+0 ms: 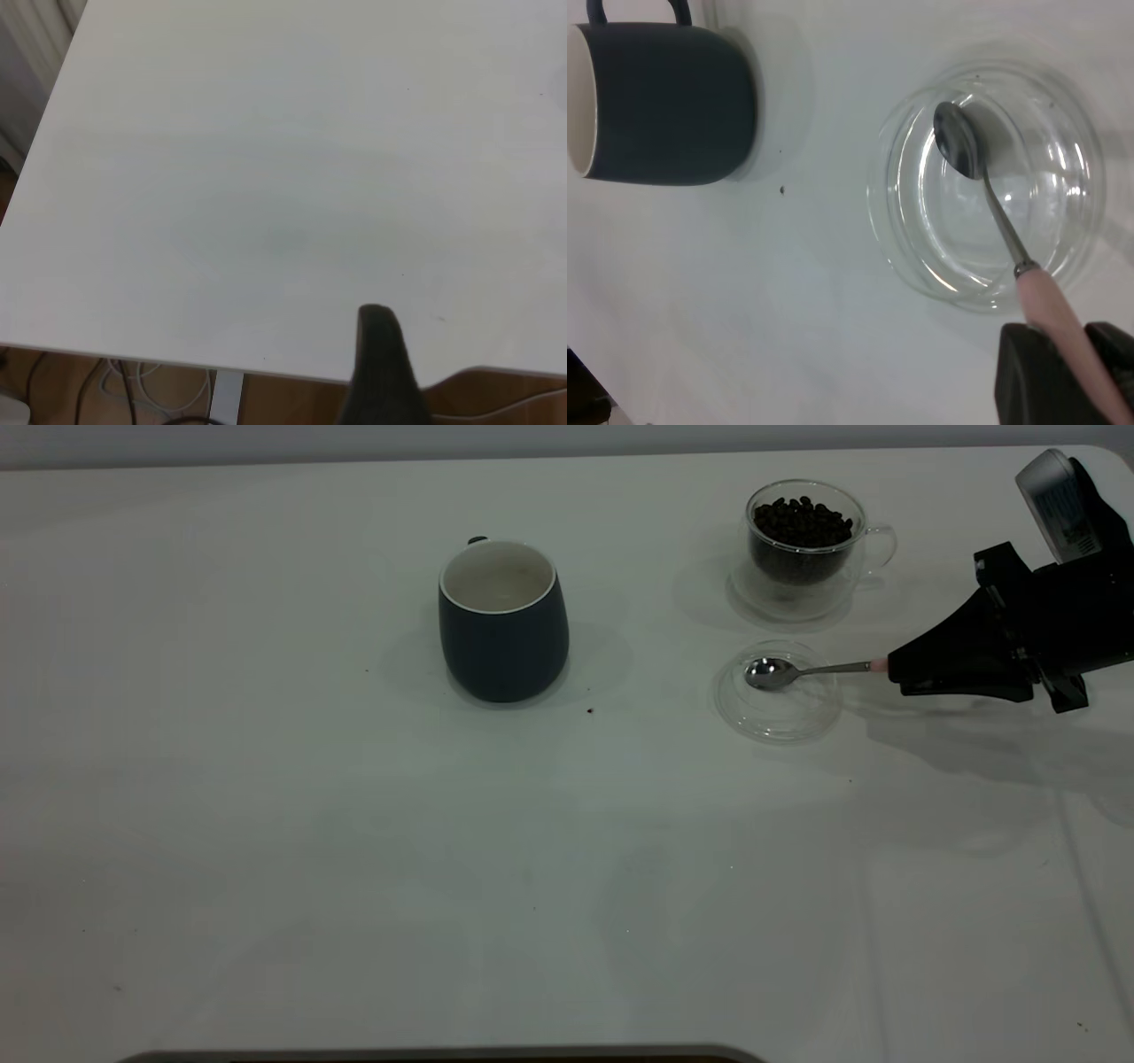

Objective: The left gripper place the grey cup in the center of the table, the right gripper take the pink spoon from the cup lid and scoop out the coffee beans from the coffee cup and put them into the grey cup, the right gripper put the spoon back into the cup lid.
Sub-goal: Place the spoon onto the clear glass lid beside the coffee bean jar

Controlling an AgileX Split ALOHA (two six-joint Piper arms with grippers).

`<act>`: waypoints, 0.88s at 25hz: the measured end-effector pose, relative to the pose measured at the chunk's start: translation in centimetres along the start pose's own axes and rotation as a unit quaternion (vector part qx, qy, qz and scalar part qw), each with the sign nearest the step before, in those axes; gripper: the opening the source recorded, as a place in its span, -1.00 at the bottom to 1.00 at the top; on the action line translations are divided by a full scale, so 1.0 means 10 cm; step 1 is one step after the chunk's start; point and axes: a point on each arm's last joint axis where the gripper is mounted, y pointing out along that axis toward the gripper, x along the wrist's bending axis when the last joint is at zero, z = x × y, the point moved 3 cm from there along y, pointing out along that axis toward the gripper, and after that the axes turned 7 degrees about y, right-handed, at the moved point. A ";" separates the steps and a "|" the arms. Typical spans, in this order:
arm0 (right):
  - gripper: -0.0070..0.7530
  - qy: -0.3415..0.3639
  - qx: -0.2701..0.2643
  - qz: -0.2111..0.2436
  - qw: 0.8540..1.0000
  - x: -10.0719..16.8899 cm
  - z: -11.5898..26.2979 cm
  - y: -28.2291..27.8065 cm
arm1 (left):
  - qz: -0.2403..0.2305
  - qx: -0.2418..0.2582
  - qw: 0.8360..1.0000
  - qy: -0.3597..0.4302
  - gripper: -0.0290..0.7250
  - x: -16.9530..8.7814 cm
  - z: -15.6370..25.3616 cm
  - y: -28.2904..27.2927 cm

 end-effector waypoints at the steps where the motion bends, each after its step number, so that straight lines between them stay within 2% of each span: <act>1: -0.67 0.000 0.000 0.001 1.000 0.00 0.00 0.00 | 0.000 0.000 1.000 0.000 0.63 0.00 0.00 0.00; 5: -0.55 -0.003 -0.002 0.008 1.000 -0.02 0.00 0.00 | 0.000 0.000 1.000 0.000 0.63 0.00 0.00 0.00; 12: -0.15 -0.007 -0.002 0.019 1.000 -0.06 0.00 0.01 | 0.000 0.000 1.000 0.000 0.63 0.00 0.00 0.00; 19: -0.04 -0.007 -0.003 0.022 1.000 -0.07 0.00 0.01 | 0.000 0.000 1.000 0.000 0.63 0.00 0.00 0.00; 22: 0.09 -0.007 -0.007 0.040 0.999 -0.11 -0.01 0.01 | 0.000 0.000 1.000 0.000 0.63 0.00 0.00 0.00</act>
